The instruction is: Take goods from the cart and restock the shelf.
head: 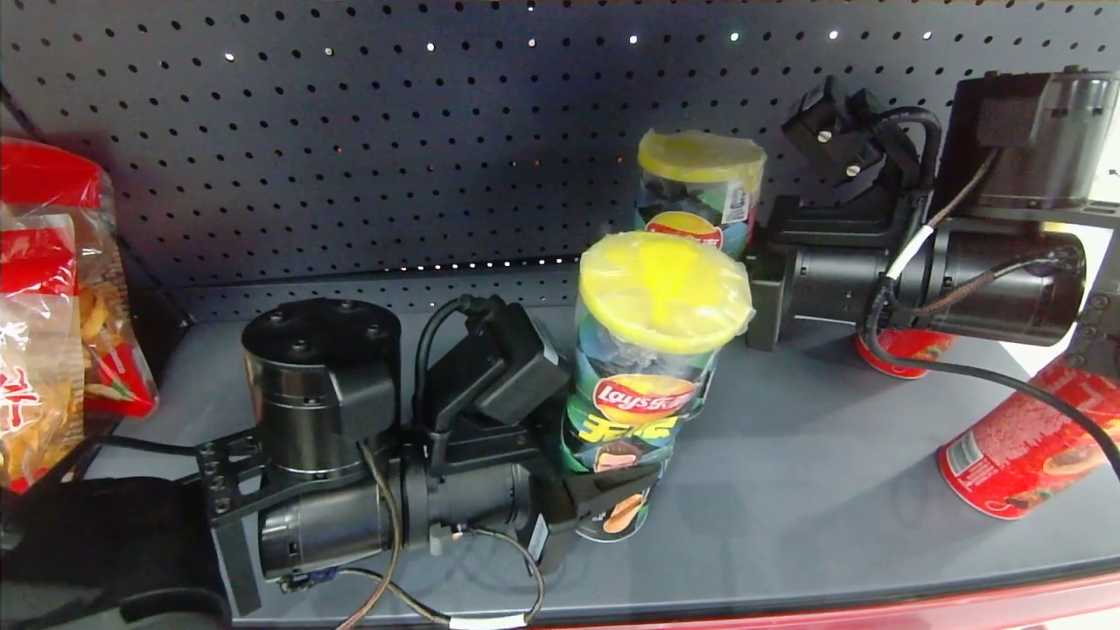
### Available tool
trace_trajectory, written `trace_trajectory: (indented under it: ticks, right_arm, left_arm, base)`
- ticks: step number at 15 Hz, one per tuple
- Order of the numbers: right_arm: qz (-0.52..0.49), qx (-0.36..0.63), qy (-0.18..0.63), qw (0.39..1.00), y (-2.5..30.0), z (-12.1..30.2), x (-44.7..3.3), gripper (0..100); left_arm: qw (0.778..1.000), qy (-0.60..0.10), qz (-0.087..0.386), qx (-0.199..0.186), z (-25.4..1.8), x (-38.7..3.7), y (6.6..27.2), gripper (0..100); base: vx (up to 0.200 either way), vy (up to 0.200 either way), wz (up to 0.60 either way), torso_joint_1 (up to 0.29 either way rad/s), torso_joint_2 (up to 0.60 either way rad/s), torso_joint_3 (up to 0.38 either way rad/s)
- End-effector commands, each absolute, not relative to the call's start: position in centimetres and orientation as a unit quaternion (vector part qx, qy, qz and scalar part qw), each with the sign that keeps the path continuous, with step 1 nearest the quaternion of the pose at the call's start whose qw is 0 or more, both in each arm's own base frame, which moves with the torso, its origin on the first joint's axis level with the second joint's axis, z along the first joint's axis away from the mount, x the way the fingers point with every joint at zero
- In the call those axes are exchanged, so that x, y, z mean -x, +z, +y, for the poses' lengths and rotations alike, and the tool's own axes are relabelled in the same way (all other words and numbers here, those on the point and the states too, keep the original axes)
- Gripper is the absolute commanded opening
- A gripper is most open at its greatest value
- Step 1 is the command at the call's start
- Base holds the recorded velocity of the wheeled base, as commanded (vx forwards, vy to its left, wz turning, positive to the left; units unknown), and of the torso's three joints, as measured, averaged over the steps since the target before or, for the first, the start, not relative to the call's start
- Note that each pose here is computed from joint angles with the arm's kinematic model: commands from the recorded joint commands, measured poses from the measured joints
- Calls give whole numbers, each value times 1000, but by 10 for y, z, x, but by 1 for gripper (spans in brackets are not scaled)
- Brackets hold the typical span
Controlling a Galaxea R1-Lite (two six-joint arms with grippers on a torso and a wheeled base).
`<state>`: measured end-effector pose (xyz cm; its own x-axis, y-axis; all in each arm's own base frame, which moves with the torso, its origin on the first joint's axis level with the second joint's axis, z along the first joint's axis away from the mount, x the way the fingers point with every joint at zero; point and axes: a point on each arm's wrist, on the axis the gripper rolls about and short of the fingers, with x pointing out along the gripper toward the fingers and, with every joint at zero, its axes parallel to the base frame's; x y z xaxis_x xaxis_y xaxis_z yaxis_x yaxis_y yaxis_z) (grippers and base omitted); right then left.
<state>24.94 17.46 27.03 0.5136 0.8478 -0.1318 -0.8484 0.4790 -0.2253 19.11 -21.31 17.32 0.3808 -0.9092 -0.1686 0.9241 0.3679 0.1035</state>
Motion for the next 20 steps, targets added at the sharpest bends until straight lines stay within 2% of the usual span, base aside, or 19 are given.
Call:
trace_trajectory:
  ticks: [1,7,13,17,20]
  right_arm:
    - [2,132,494,860,270,175,-250,0]
    - [-3,132,493,860,272,181,-257,0]
    - [-1,128,499,857,272,184,-254,0]
    - [-2,127,498,858,273,184,-254,0]
    - [-3,127,498,858,274,183,-253,0]
  left_arm:
    - [823,-559,40,-91,-209,-183,174,0]
    - [825,-556,52,-93,-192,-167,169,0]
    - [824,-556,63,-90,-195,-168,165,0]
    - [814,-568,72,-94,-202,-165,160,0]
    - [817,-564,74,-95,-203,-167,158,0]
  base:
    - [0,0,0,0,0,0]
    - [0,0,0,0,0,0]
    - [0,0,0,0,0,0]
    - [0,0,0,0,0,0]
    - [0,0,0,0,0,0]
